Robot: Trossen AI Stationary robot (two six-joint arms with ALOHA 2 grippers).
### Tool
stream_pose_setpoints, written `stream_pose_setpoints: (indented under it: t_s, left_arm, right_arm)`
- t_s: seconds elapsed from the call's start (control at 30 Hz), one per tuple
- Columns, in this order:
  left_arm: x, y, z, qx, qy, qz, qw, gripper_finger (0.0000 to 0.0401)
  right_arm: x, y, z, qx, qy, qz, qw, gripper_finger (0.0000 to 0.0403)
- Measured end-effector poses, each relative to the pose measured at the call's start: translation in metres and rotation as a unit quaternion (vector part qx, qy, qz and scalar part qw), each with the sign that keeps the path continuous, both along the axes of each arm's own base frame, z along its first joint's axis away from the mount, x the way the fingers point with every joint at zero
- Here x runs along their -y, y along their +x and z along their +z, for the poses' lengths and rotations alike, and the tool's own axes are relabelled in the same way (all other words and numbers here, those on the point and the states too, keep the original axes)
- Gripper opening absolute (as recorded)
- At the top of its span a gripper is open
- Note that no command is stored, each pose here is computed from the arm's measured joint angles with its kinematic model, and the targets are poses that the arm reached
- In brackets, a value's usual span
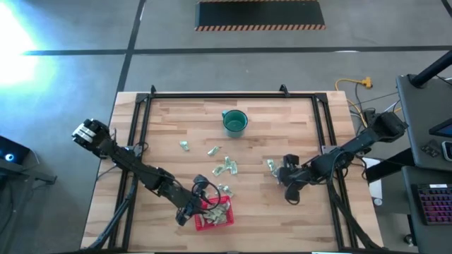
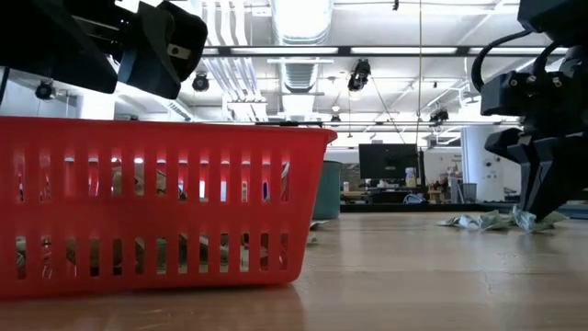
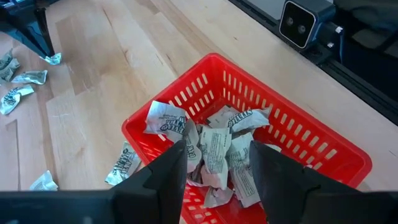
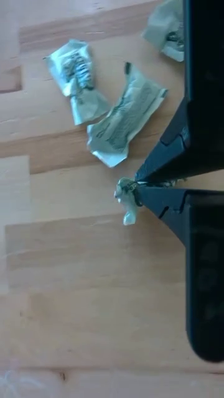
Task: Pick and place items into bin
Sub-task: Put the green stevia packet into the red bin
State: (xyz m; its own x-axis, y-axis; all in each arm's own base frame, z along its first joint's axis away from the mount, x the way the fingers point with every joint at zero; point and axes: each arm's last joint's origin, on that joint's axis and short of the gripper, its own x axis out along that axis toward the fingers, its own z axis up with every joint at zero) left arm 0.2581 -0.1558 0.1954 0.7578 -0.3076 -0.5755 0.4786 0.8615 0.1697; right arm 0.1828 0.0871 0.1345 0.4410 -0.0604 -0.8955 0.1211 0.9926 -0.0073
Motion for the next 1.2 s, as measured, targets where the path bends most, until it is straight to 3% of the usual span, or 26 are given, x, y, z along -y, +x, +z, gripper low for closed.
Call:
stream_pose_setpoints:
  t_s: [0.37, 0.5, 0.67, 0.87, 1.2]
  left_arm:
    - [0.0, 0.0, 0.0, 0.0, 0.0, 0.0, 1.0, 0.0158]
    - [0.0, 0.0, 0.0, 0.0, 0.001, 0.0, 1.0, 0.0158]
    - [-0.006, -0.006, 0.003, -0.009, 0.033, 0.031, 0.999, 0.0158]
    - [-0.018, -0.019, 0.007, -0.046, 0.052, 0.114, 0.991, 0.0158]
    - [-0.031, -0.037, 0.005, -0.127, 0.028, 0.213, 0.968, 0.0158]
  right_arm:
    - [-0.007, 0.013, 0.015, 0.038, -0.012, 0.057, 0.998, 0.0008]
    - [-0.012, 0.022, 0.022, 0.089, -0.02, 0.108, 0.99, 0.0008]
    - [-0.019, 0.037, 0.038, 0.18, -0.048, 0.186, 0.965, 0.0008]
    - [-0.028, 0.054, 0.056, 0.31, -0.09, 0.249, 0.913, 0.0008]
    - [-0.039, 0.076, 0.047, 0.393, -0.134, 0.28, 0.866, 0.0008]
